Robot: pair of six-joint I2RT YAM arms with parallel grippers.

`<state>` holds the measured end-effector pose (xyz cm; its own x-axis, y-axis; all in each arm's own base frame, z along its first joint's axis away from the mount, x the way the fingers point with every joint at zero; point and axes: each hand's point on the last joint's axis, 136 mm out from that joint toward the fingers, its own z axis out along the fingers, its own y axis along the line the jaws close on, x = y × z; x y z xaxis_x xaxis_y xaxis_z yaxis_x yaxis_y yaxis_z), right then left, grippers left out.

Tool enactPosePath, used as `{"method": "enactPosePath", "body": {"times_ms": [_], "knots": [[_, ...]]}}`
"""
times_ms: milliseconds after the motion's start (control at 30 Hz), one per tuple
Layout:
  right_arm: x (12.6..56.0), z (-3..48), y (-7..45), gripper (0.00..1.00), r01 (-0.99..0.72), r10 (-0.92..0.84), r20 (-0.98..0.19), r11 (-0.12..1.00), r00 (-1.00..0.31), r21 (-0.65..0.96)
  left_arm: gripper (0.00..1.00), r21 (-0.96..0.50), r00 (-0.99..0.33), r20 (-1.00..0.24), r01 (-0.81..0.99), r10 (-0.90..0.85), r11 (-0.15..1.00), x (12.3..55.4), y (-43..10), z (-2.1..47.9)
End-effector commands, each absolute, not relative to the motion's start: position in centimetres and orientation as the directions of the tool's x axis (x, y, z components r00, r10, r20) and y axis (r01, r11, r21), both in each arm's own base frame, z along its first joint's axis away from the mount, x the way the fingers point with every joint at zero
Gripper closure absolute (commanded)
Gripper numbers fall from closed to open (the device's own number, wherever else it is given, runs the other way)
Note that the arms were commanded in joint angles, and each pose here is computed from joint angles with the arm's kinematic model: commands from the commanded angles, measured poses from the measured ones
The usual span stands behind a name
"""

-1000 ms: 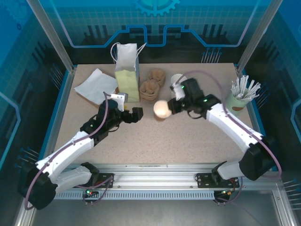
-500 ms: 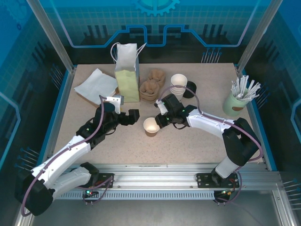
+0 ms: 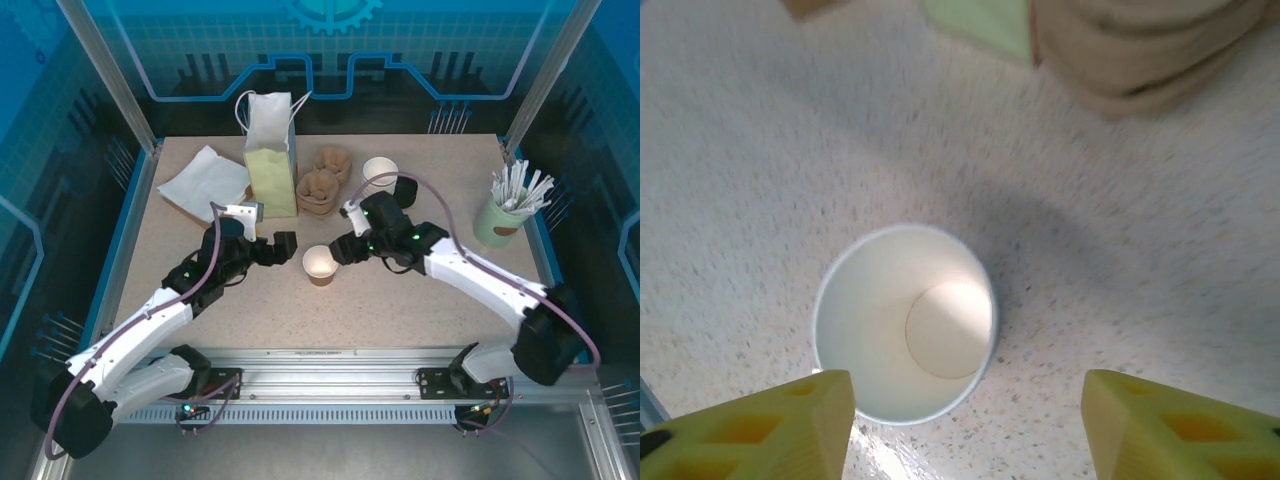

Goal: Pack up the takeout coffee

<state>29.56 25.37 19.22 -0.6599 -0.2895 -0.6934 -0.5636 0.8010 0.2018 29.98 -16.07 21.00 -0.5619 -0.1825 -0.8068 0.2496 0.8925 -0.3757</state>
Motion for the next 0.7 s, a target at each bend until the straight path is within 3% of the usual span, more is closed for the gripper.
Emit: {"method": "enactPosePath", "body": {"times_ms": [0,133,300,467,667], "knots": [[31.8,23.1,20.3,0.33,-0.453,-0.219,-0.753,0.884,-0.621,0.117,0.01,-0.443,-0.551,-0.801,0.282,-0.235,0.851,30.1,-17.1,22.0],[35.3,24.9,11.8,0.29,-0.185,-0.034,-0.779,0.977,-0.627,0.106,0.01,-0.486,-0.574,-0.786,0.346,-0.229,0.802,30.2,-19.1,23.1],[39.9,23.9,4.8,0.28,0.054,0.091,-0.761,0.996,-0.642,0.073,0.02,-0.477,-0.574,-0.797,0.410,-0.186,0.778,30.6,-21.2,24.5],[44.7,20.9,3.0,0.32,0.124,0.128,-0.704,0.991,-0.699,0.057,0.03,-0.472,-0.580,-0.798,0.435,-0.163,0.767,30.9,-22.5,25.3],[48.9,16.3,2.7,0.44,0.127,0.118,-0.617,0.991,-0.778,0.030,0.03,-0.466,-0.570,-0.806,0.442,-0.161,0.767,30.9,-22.8,25.7]]}}
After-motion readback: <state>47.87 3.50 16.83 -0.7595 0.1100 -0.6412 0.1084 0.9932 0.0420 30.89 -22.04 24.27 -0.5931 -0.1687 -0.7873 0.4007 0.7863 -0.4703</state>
